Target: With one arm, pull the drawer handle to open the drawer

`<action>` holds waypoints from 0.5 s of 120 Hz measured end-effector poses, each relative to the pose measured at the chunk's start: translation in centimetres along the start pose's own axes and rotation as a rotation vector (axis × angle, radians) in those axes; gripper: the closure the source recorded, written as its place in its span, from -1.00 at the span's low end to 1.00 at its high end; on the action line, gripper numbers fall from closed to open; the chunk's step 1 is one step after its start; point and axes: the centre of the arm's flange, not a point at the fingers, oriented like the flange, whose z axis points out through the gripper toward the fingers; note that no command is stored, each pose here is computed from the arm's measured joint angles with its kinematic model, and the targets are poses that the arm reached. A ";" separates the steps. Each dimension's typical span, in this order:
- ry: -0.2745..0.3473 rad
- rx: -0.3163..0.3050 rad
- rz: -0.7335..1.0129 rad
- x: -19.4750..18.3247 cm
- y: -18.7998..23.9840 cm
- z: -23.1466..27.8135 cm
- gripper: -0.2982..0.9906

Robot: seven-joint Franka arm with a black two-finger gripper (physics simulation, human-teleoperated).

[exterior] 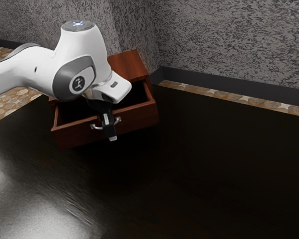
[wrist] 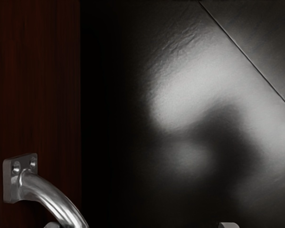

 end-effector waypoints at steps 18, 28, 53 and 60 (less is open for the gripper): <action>-0.004 0.006 0.005 0.1 1.6 -0.5 -0.06; -0.003 0.008 0.003 0.0 2.4 -0.8 -0.05; 0.048 0.123 0.078 1.4 7.2 -8.2 -0.33; 0.068 0.143 0.106 2.4 8.7 -10.1 -0.38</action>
